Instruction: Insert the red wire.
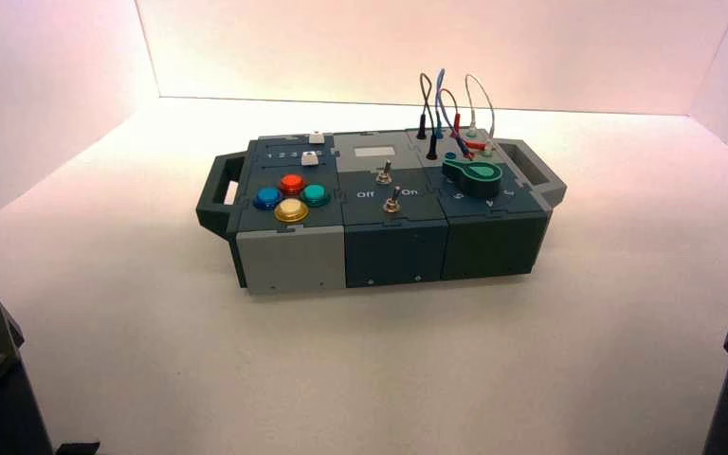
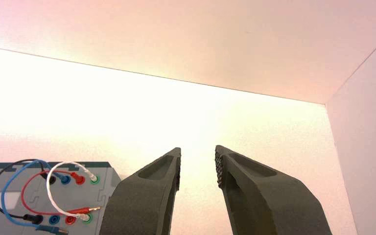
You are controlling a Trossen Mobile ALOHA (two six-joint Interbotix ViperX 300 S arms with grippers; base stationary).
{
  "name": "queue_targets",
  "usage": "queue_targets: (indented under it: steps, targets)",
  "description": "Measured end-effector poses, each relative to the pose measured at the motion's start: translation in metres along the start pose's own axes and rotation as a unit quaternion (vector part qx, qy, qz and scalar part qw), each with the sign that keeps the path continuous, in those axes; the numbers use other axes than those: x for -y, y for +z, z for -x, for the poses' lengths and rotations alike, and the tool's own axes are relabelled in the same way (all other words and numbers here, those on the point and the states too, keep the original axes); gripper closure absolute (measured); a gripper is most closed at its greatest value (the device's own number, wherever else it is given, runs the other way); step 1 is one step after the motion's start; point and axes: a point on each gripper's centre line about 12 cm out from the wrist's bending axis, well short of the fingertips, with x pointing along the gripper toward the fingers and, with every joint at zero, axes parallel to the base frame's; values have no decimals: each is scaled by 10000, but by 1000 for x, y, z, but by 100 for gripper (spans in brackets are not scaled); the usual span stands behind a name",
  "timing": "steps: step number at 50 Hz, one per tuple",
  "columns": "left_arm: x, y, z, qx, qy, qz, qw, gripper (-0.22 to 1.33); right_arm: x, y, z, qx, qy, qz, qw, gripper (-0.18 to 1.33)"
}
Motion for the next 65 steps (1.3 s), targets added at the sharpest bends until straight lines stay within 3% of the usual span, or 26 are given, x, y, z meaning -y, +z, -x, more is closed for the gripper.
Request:
queue_targets:
  steps: [24, 36, 43, 46, 55, 65]
  targets:
    - [0, 0, 0, 2, -4, 0, 10000, 128, 0, 0, 0, -15, 4, 0, 10000, 35]
    - [4, -4, 1, -196, -188, -8, 9996, 128, -3, 1, 3, -417, 152, -15, 9990, 34]
    - [8, -1, 1, -296, -359, -23, 9989, 128, -13, 7, 5, -575, 357, 80, 9977, 34]
    - [10, 1, 2, -369, -479, -105, 9981, 128, -29, 8, 4, -693, 620, 252, 9953, 34]
    - [16, 0, 1, -601, -733, -212, 9953, 128, -57, 0, -1, -1021, 1071, 604, 9871, 34]
    - [22, 1, -2, -903, -1056, -346, 9897, 128, -70, -3, -5, -1414, 1296, 802, 9781, 34]
